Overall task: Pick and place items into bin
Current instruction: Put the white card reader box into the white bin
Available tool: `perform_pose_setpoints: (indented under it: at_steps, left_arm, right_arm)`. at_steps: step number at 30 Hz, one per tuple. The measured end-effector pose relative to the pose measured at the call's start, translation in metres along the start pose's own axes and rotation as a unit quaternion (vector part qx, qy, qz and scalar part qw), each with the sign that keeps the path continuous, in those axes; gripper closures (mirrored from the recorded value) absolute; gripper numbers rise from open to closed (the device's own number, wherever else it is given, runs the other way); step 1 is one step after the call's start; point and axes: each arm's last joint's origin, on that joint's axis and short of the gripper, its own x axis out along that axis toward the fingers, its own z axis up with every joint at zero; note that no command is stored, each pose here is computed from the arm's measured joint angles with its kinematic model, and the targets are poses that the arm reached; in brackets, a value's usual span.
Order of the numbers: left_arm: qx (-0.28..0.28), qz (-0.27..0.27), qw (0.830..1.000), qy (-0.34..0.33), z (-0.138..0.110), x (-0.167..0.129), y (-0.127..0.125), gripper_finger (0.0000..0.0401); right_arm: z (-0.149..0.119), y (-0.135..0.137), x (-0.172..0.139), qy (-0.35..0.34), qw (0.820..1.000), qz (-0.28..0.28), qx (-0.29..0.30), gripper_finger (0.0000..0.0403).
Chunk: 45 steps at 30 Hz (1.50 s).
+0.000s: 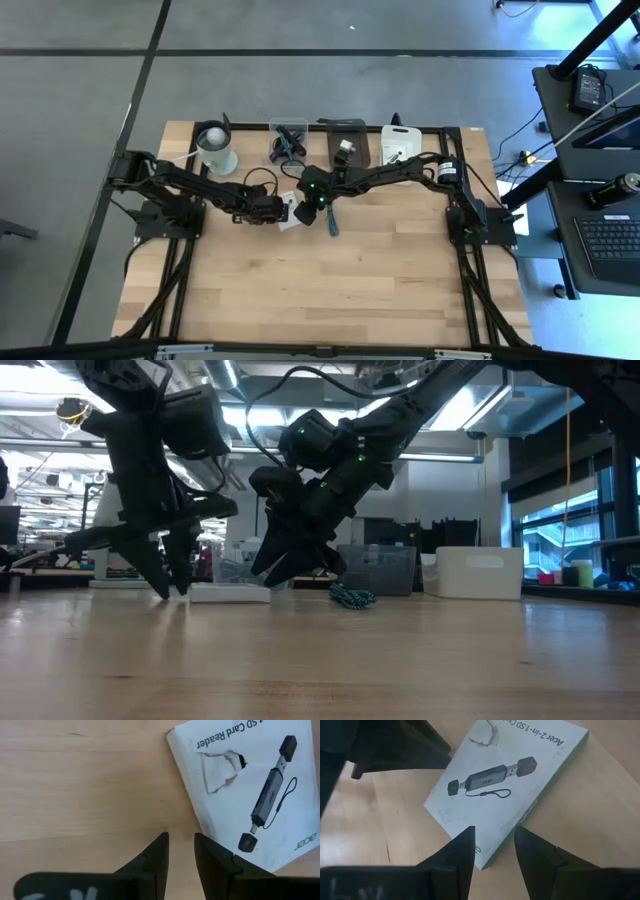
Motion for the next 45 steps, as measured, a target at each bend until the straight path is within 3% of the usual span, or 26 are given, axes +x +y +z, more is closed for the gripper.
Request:
perform_pose_setpoints:
  at_steps: [11,33,42,45]
  left_arm:
    - [0.013,-0.048,0.999,0.000,0.003,-0.020,-0.003,0.0314]
    - [0.007,-0.017,1.000,0.003,0.009,-0.002,-0.003,0.0314]
    - [0.026,-0.015,0.999,0.016,0.009,-0.002,-0.003,0.0330]
    - [0.034,-0.014,0.999,0.016,0.009,-0.001,-0.003,0.0341]
  right_arm:
    - [0.000,0.000,0.000,0.002,1.000,-0.002,0.001,0.0262]
    - [0.000,-0.001,-0.001,0.003,1.000,-0.002,0.003,0.0262]
    - [-0.002,-0.003,0.003,0.008,1.000,-0.006,0.024,0.0262]
    - [-0.007,-0.008,0.013,0.021,0.998,0.003,0.055,0.0262]
